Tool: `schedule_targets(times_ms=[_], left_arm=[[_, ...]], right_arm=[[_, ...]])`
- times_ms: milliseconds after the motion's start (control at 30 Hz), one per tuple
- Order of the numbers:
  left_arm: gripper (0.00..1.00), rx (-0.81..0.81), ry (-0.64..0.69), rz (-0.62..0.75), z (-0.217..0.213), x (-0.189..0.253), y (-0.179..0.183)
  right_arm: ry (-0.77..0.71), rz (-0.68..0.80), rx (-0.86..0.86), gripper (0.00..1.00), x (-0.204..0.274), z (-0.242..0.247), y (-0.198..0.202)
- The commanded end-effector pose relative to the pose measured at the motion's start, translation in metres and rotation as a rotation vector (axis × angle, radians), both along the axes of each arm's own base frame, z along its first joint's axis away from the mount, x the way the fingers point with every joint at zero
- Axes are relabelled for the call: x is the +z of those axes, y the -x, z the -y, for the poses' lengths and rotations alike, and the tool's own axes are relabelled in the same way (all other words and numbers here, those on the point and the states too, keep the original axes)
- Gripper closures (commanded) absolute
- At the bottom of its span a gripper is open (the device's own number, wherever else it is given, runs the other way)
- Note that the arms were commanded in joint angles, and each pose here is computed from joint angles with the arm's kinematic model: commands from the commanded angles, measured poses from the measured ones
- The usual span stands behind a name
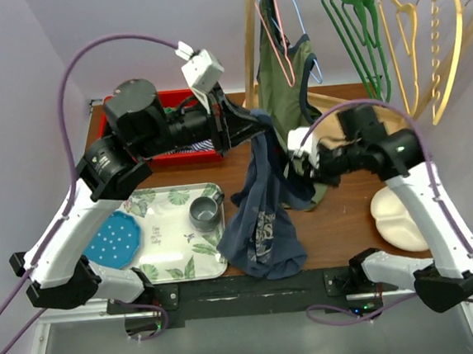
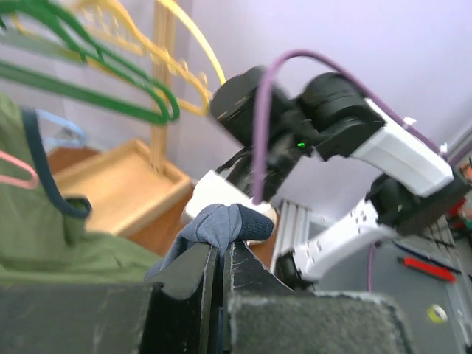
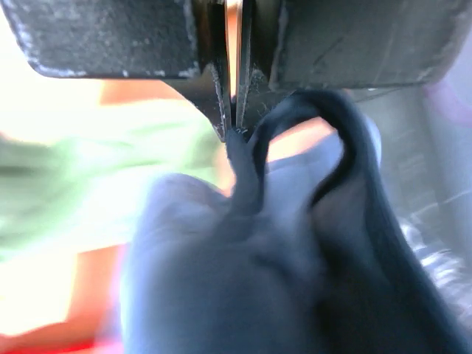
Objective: Place the tank top on the hanger
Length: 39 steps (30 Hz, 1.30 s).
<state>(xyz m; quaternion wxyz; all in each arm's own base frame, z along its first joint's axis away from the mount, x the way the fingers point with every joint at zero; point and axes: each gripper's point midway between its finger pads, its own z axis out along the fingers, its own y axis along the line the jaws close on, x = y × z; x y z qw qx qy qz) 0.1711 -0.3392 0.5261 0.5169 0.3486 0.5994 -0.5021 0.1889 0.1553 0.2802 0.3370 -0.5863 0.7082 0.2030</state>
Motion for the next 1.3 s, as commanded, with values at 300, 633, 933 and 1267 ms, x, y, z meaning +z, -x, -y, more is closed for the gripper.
schedule_targets(times_ms=[300, 633, 933, 1267], left_arm=[[1.00, 0.120, 0.601, 0.468, -0.096, 0.212, 0.050], [1.00, 0.115, 0.343, 0.258, -0.052, 0.080, 0.015], [1.00, -0.063, 0.013, -0.262, 0.007, -0.211, 0.014], [0.80, -0.034, -0.264, -0.576, 0.012, -0.377, 0.018]], right_arm=[[-0.352, 1.113, -0.814, 1.00, 0.376, 0.141, 0.003], [-0.131, 0.641, -0.468, 1.00, 0.208, 0.079, -0.009], [0.157, 0.145, -0.286, 1.00, -0.028, 0.068, 0.006], [0.290, -0.051, -0.360, 0.98, -0.149, 0.079, 0.004]])
